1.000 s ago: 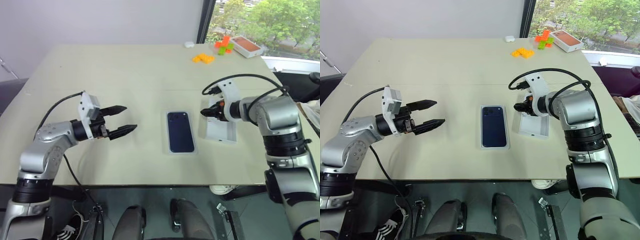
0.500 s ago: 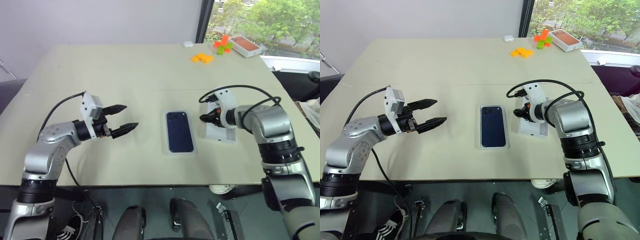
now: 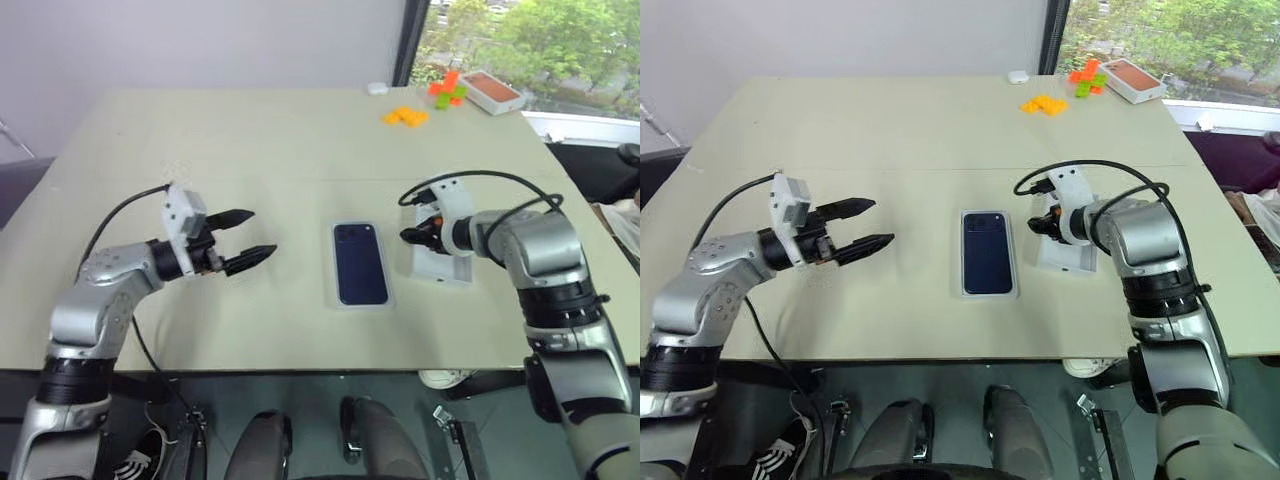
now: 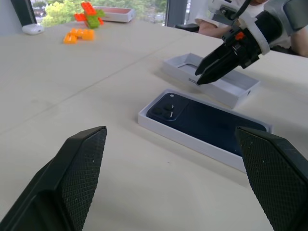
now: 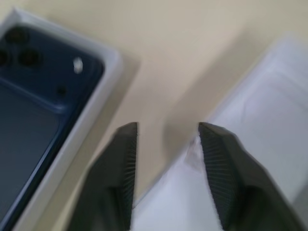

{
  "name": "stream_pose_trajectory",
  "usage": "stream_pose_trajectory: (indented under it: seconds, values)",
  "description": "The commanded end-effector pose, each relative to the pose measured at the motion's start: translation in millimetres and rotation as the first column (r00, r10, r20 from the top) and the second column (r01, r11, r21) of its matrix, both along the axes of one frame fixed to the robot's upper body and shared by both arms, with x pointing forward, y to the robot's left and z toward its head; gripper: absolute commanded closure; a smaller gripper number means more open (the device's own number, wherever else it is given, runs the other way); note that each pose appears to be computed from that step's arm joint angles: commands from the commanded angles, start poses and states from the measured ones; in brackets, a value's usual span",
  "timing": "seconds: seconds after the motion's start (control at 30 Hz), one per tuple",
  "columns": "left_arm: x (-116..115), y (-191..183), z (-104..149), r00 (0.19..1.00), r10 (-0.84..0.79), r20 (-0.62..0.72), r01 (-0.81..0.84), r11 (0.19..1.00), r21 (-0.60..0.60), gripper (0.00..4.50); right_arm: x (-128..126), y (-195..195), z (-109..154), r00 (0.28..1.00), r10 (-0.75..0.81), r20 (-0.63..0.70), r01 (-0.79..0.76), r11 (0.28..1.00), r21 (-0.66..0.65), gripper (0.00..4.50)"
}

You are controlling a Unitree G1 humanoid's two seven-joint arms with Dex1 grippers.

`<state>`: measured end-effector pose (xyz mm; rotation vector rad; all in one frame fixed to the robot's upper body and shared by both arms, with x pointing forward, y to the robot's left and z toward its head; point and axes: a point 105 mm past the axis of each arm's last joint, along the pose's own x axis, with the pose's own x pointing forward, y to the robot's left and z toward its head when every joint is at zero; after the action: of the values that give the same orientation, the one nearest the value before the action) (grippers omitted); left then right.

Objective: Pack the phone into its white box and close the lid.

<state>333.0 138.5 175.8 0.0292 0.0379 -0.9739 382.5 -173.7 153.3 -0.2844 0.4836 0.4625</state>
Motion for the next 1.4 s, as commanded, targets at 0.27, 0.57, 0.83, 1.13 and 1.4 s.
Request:
stream_pose_trajectory:
  seconds: [0.27, 0.57, 0.83, 1.13, 1.4]
  values:
    - [14, -11, -9, 0.995, 0.047, -0.089, -0.044, 0.998, 0.037, 1.76, 9, 14, 24, 0.97, 0.132, 0.206, -0.12, 0.99, -0.068, 4.17]
    - [7, -18, -21, 0.993, 0.017, -0.118, -0.012, 0.999, 0.043, 2.72, -1, 17, 11, 0.963, 0.213, 0.166, -0.197, 0.974, -0.107, 4.5]
    - [3, -34, -44, 0.981, 0.017, -0.194, 0.005, 0.993, 0.114, 4.47, -10, 11, -4, 0.941, 0.322, 0.108, -0.287, 0.924, -0.251, 4.5]
    - [16, -61, -59, 0.97, 0.004, -0.242, 0.036, 0.986, 0.161, 4.47, -28, 15, -20, 0.899, 0.438, 0.003, -0.419, 0.861, -0.287, 4.5]
    - [29, -83, -71, 0.958, -0.015, -0.287, 0.073, 0.979, 0.192, 4.47, -38, 18, -30, 0.881, 0.471, -0.047, -0.464, 0.84, -0.28, 4.5]
